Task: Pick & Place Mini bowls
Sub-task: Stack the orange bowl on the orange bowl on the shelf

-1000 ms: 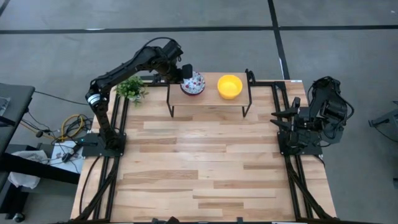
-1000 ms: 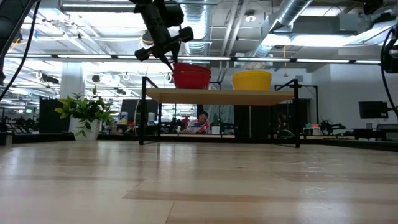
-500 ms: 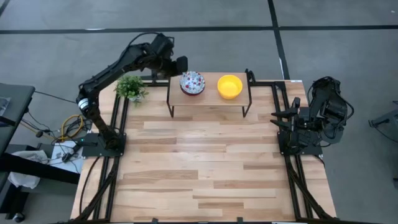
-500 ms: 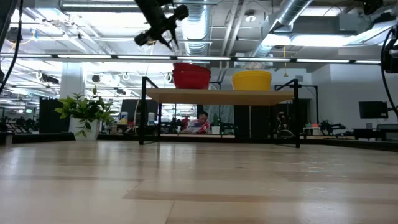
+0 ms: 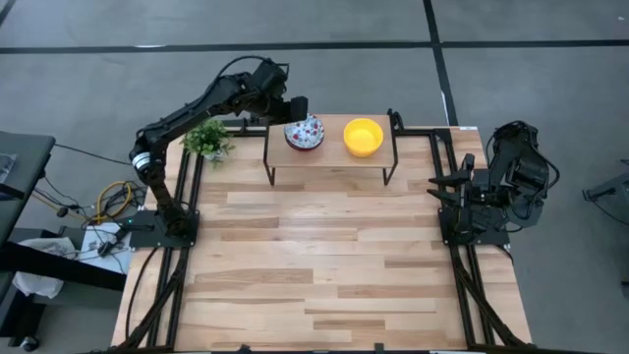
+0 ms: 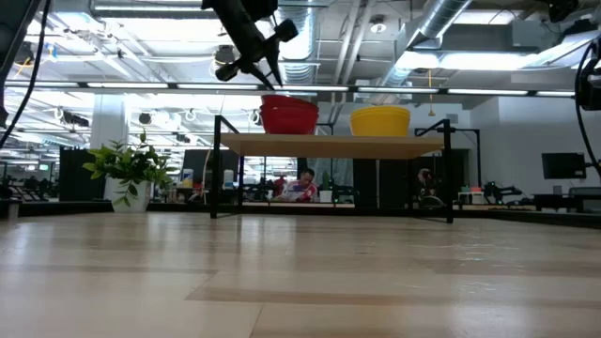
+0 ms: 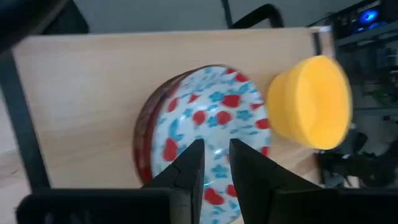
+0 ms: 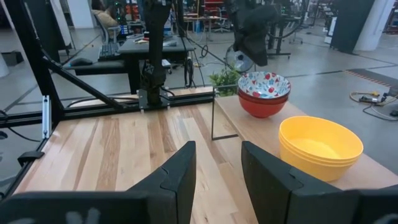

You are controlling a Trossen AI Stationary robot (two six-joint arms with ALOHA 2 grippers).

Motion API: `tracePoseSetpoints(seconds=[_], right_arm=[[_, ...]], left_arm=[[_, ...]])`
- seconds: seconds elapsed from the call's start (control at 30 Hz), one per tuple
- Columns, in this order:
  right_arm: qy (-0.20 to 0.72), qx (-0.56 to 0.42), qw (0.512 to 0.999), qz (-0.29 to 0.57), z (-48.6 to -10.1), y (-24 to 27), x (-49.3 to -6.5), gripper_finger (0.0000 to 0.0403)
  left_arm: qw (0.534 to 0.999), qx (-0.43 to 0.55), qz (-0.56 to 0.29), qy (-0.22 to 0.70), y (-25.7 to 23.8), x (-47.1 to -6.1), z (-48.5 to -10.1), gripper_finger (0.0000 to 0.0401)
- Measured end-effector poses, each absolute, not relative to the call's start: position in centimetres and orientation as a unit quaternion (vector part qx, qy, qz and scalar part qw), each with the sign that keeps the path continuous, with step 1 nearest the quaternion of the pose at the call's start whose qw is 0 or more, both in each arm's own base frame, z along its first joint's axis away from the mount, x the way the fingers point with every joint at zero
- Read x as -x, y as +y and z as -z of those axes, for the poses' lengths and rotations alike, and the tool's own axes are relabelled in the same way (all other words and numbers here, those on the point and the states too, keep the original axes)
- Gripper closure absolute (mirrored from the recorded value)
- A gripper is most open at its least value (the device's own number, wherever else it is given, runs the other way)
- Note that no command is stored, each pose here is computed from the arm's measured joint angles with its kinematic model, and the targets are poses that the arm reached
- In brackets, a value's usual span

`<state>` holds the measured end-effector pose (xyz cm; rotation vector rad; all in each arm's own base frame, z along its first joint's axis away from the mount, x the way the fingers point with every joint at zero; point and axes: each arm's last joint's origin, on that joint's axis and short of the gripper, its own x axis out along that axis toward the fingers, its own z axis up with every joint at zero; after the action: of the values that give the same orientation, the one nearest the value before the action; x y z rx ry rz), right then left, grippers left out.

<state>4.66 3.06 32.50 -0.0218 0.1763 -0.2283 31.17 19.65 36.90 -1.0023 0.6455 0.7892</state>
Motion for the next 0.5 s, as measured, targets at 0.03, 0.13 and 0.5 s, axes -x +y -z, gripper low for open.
tracePoseSetpoints(seconds=[0.03, 0.13, 0.5], right_arm=[[0.088, 0.011, 0.990, 0.114, -32.5, 3.1, -4.7, 0.0285], [0.088, 0.011, 0.990, 0.114, -32.5, 3.1, -4.7, 0.0285], [0.088, 0.011, 0.990, 0.114, -32.5, 3.1, -4.7, 0.0285]], left_arm=[[0.753, 0.460, -0.363, 0.300, 19.6, -31.1, -36.6, 0.0327], [0.743, 0.462, -0.368, 0.315, 19.6, -31.1, -35.6, 0.0328], [0.750, 0.450, -0.373, 0.308, 19.6, -30.8, -35.3, 0.0350]])
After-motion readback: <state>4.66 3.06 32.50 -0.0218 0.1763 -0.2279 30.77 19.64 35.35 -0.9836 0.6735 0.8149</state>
